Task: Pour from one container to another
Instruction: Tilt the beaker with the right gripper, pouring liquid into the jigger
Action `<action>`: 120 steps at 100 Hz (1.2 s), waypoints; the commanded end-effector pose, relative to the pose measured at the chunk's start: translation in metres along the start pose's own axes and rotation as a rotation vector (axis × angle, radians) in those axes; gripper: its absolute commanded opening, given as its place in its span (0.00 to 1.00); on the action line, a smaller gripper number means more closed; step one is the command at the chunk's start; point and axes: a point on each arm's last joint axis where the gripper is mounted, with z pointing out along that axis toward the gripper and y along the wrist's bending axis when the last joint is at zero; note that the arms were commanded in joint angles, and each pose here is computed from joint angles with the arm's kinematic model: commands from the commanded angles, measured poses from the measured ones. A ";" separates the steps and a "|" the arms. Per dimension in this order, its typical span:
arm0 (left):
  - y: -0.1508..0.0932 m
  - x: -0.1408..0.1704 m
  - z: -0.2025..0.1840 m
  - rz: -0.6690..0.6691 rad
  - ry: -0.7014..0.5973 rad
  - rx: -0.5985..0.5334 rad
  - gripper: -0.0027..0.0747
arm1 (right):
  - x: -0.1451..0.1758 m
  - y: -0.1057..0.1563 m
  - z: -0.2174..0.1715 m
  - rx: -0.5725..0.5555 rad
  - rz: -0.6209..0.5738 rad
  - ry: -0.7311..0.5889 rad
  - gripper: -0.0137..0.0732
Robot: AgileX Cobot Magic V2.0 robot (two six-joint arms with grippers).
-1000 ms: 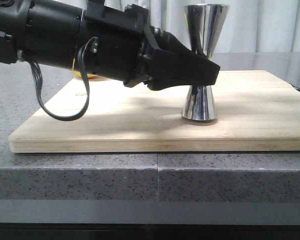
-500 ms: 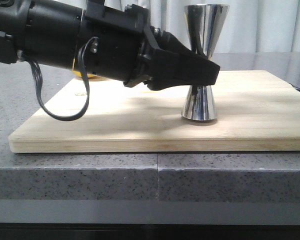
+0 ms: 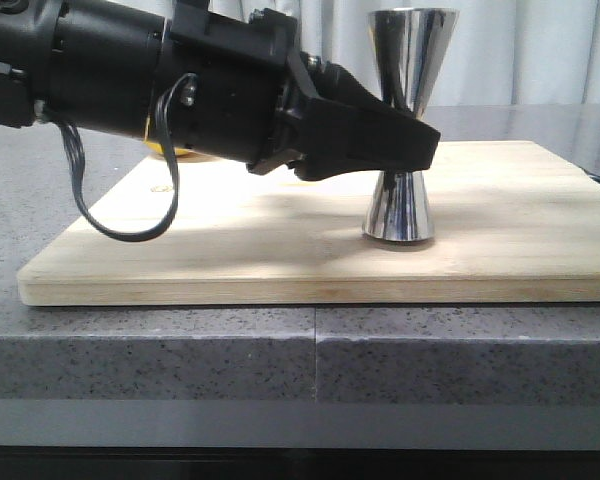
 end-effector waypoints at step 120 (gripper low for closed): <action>-0.006 -0.030 -0.008 0.015 -0.126 0.024 0.01 | -0.011 -0.017 -0.011 0.077 -0.086 -0.064 0.43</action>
